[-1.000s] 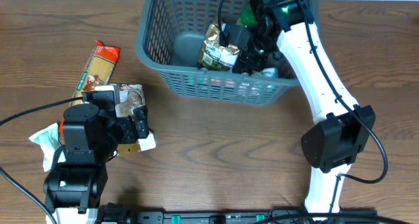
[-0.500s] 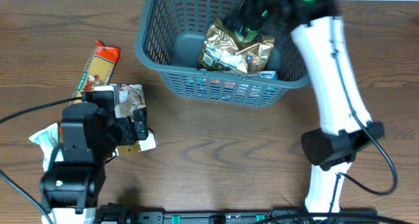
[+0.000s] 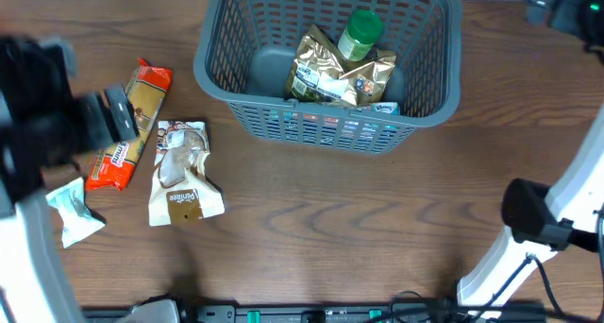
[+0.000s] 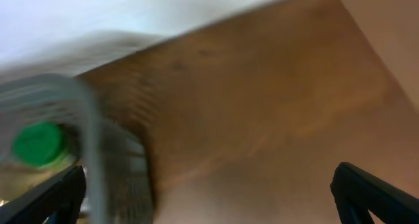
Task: Pack container
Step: 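Withdraw the right gripper from the basket to the side, then reach the left gripper to the red spaghetti packet and grasp it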
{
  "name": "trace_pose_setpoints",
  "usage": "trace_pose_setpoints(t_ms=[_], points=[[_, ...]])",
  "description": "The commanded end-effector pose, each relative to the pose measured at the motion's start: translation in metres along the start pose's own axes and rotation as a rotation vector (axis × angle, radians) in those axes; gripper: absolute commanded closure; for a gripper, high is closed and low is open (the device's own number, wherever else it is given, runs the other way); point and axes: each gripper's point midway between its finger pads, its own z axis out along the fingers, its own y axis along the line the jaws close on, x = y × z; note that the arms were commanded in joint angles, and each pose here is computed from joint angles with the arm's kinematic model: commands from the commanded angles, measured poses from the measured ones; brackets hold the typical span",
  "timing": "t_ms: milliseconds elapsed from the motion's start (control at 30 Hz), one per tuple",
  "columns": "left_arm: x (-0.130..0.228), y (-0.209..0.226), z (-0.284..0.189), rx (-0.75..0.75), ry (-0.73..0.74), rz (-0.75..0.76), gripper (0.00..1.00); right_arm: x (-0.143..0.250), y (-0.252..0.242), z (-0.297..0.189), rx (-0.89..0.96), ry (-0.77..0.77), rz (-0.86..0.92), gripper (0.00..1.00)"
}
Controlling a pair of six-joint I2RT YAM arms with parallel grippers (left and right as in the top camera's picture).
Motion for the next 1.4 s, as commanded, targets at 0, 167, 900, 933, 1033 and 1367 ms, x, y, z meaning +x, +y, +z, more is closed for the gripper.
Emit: trace_pose_setpoints(t_ms=[0, 167, 900, 933, 1033, 1367], points=[[-0.015, 0.011, 0.038, -0.020, 0.082, 0.210, 0.01, 0.006, -0.028, 0.015, 0.056, 0.052, 0.160, 0.01], [-0.025, 0.032, 0.092, -0.091, 0.199, 0.331, 0.01, 0.016, -0.046, 0.024, 0.098, 0.107, 0.181, 0.01], [0.016, 0.098, 0.263, -0.040, 0.580, 0.419, 0.01, 0.007, -0.071, 0.026, 0.245, 0.059, 0.172, 0.01], [0.017, 0.099, 0.269, -0.039, 0.584, 0.418, 0.01, 0.005, -0.071, 0.027, 0.243, 0.050, 0.173, 0.01], [0.021, 0.099, 0.284, -0.029, 0.602, 0.428, 0.01, -0.001, -0.071, 0.027, 0.244, 0.023, 0.173, 0.01], [0.037, 0.091, 0.323, 0.006, 0.656, 0.477, 0.01, -0.008, -0.071, 0.027, 0.242, -0.006, 0.175, 0.01]])
